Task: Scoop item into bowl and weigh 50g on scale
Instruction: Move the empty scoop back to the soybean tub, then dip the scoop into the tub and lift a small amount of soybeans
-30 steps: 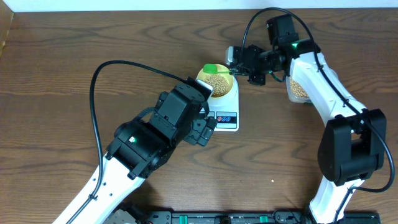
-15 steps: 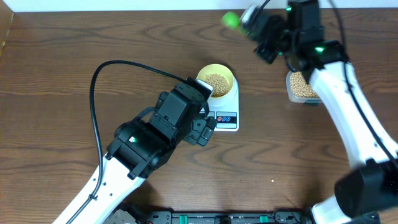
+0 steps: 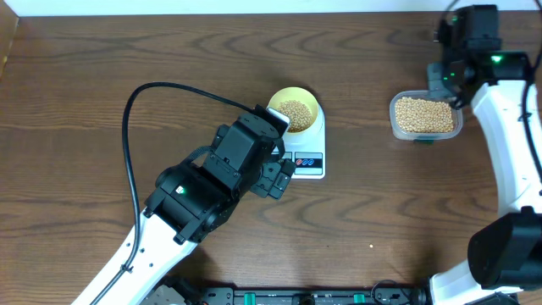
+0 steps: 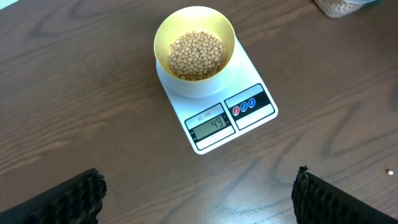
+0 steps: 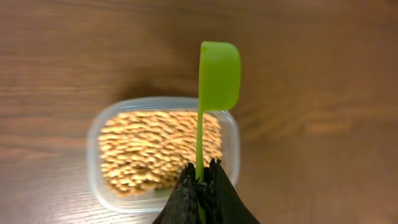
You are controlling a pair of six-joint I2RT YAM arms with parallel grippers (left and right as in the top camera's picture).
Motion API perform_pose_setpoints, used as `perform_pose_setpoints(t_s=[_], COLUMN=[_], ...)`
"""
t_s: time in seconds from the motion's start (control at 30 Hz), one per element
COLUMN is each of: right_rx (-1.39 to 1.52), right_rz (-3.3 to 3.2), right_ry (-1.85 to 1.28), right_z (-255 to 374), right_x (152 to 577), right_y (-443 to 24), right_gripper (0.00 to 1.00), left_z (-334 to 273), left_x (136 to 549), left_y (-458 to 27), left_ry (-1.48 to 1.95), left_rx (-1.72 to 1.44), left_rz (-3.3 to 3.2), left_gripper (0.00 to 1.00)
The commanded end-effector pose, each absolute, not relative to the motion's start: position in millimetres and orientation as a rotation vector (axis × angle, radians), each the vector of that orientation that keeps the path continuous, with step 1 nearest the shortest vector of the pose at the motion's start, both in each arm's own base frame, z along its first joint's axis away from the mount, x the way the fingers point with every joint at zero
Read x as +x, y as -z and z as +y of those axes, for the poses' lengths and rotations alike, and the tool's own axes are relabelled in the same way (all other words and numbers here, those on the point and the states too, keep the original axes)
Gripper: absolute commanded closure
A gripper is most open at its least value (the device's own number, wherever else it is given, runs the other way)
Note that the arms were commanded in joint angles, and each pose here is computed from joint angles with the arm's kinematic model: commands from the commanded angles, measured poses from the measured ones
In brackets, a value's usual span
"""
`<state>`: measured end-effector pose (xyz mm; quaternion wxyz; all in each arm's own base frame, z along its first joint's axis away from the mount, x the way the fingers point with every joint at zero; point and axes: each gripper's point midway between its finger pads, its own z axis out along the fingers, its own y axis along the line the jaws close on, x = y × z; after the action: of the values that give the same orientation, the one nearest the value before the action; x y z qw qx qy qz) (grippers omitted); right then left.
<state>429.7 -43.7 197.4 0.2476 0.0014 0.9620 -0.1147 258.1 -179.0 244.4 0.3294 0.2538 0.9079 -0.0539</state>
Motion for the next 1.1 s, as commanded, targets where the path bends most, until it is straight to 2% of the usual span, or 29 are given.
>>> perform_pose_setpoints(t_s=[0.0, 0.1, 0.3, 0.67, 1.07], right_rx=[0.178, 0.248, 0.2, 0.468, 0.631], right_rz=[2.611, 2.617, 2.752, 2.799, 2.819], right_ry=[0.306, 0.257, 0.136, 0.073, 0.05], right_z=[-61.7, -63.7, -40.3, -23.5, -12.4], right_x=[425.6, 423.4, 400.5, 383.3, 371.2], right_y=[-199.2, -196.7, -175.4, -148.8, -131.6], right_gripper=[0.99, 0.99, 0.99, 0.99, 0.99], left_z=[-176.0, -175.9, -176.0, -175.9, -176.0], left_x=[259.3, 259.2, 259.3, 259.2, 259.3], left_y=[-248.1, -248.0, -248.1, -248.0, -248.1], left_ry=[0.135, 0.135, 0.135, 0.135, 0.135], left_rx=[0.642, 0.642, 0.642, 0.642, 0.642], left_rz=[2.371, 2.371, 2.371, 2.371, 2.371], left_gripper=[0.02, 0.02, 0.02, 0.02, 0.02])
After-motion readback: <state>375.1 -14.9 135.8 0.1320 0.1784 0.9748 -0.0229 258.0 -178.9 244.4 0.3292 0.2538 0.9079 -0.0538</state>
